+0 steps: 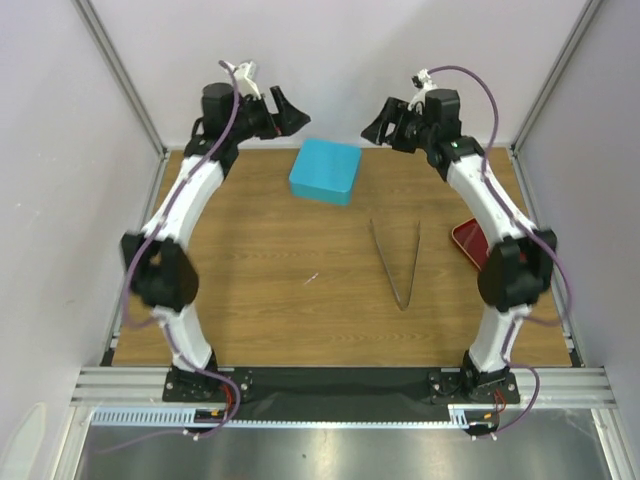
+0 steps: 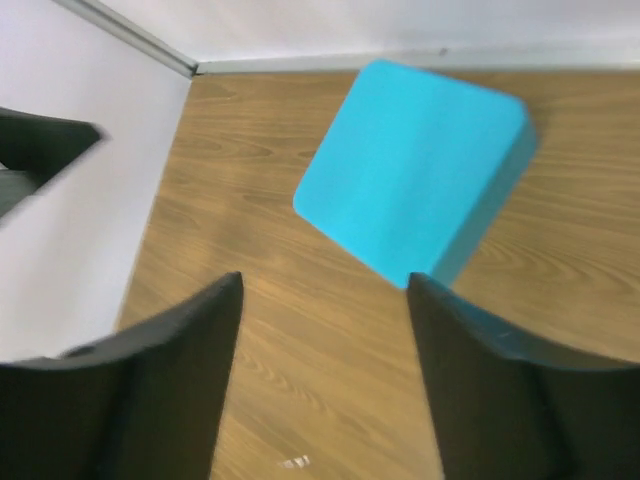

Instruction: Pack the chocolate

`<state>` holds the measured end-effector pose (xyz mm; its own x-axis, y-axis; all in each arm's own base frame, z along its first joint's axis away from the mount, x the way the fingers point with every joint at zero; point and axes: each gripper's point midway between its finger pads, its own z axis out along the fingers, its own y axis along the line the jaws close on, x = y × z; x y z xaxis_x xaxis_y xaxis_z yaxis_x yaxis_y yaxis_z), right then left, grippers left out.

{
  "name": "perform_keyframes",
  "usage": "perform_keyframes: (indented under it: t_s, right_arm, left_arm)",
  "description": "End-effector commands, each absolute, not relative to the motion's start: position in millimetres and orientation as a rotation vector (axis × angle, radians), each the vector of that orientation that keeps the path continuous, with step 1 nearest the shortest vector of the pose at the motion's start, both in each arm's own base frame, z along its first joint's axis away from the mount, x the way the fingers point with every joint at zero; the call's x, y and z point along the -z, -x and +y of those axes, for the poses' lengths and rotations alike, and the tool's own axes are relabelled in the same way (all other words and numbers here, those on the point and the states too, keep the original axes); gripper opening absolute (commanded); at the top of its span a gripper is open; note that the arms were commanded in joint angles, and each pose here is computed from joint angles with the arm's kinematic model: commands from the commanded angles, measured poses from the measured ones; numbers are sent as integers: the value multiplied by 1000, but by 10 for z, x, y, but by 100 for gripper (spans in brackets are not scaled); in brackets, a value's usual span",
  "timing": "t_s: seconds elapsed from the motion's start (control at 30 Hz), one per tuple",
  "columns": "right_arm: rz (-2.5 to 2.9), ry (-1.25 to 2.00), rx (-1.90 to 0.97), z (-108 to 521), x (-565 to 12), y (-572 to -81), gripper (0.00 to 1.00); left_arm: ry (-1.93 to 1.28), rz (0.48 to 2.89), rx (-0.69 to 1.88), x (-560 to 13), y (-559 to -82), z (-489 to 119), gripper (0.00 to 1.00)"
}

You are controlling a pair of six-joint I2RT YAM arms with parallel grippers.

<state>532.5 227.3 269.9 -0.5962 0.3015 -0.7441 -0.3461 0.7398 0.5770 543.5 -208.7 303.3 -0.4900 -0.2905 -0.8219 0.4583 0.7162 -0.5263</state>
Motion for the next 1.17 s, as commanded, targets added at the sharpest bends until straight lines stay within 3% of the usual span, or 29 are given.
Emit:
perform_keyframes:
  t_s: [0.0, 0.03, 0.23, 0.27, 0.33, 0.5, 0.7, 1.13]
  right_arm:
    - [2033, 45, -638, 2068, -3000, -4779, 80]
    - [2059, 51, -622, 2100, -2965, -4639, 99]
    - [2145, -12, -427, 1888, -2701, -3905, 100]
    - [2187, -22, -400, 1828, -2479, -3789, 100]
    - [2166, -49, -442, 1821, -2478, -3657, 100]
    - [2127, -29, -525, 1836, -2353, -3247, 100]
    - [2053, 27, -541, 1798, -2467, -3143, 100]
    - [1999, 17, -511, 1729, -2591, -3171, 100]
  left_arm:
    - [-264, 1794, 849, -3457, -4836, -2272, 100]
    - [-282, 1753, 834, -3668, -4622, -2249, 100]
    - [-275, 1900, 815, -2983, -3840, -2204, 100]
    - [-283, 1854, 826, -3115, -3656, -2160, 100]
    - [-288, 1886, 812, -2880, -3429, -2132, 100]
    - [-315, 1794, 839, -3060, -2883, -2071, 100]
    - [-287, 1738, 794, -3049, -2625, -1858, 100]
    - [-318, 1730, 781, -3103, -2615, -1859, 100]
